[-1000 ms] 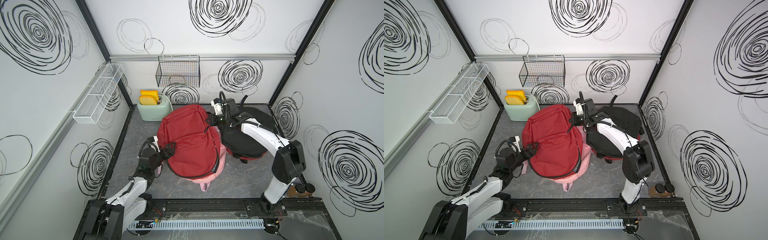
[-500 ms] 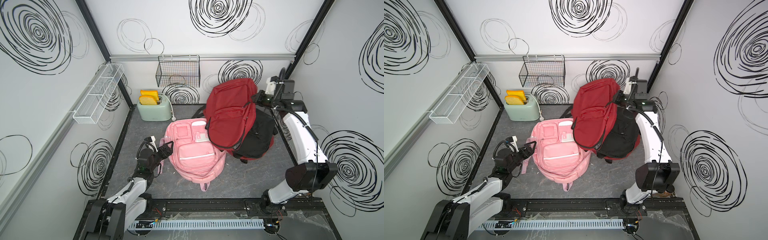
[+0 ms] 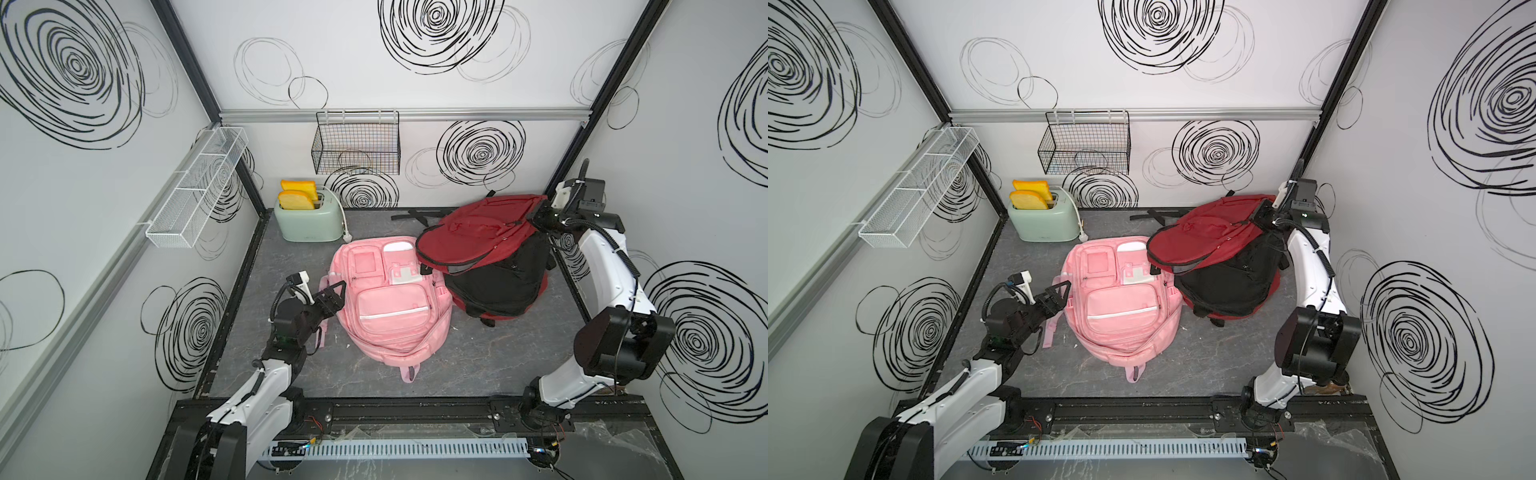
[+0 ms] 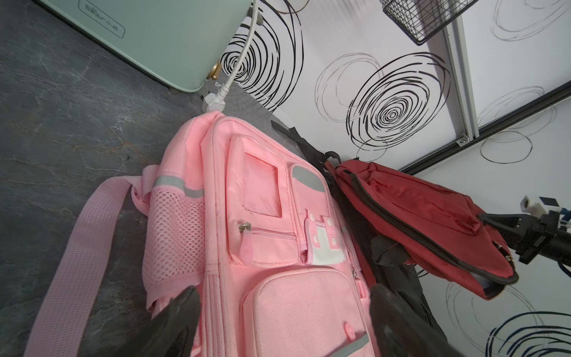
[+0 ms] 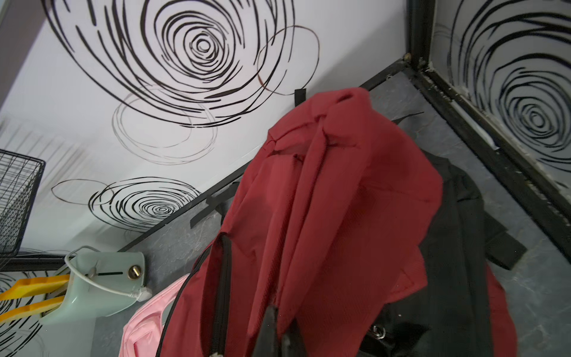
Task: Zip up the backpack
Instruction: Place the backpack on the backpack, then adjust the backpack at the center of the board.
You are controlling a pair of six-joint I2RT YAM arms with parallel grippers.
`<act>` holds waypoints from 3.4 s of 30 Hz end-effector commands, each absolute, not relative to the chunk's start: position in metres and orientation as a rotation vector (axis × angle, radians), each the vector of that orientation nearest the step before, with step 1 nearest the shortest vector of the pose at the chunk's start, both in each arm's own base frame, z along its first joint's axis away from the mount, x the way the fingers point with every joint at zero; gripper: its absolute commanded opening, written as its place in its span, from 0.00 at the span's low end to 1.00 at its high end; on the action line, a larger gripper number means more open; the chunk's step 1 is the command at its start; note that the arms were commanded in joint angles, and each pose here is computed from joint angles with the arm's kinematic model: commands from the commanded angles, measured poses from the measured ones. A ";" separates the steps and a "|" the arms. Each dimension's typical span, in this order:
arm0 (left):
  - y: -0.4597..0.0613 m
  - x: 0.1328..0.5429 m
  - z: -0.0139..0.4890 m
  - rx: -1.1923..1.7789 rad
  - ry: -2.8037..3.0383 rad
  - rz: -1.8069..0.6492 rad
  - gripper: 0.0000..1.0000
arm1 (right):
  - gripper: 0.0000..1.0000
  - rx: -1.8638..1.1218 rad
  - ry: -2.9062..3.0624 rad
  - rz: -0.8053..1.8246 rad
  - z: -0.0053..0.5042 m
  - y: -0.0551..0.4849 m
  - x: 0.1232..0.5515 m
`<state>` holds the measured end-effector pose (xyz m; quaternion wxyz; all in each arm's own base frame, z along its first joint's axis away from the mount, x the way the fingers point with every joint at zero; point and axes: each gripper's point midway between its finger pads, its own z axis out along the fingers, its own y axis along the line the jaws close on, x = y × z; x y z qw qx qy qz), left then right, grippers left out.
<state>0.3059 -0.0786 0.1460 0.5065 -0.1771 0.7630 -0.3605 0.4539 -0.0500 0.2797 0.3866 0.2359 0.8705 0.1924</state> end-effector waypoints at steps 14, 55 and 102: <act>-0.073 0.310 0.159 -0.436 1.811 -0.828 0.88 | 0.01 0.842 2.280 0.131 0.224 -0.124 0.439; -0.052 0.319 0.114 -0.562 1.972 -0.747 0.95 | 0.57 0.392 2.578 0.482 0.068 0.101 0.382; -0.041 0.319 0.100 -0.608 1.998 -0.723 0.96 | 0.62 -0.160 2.238 0.532 0.173 0.226 0.365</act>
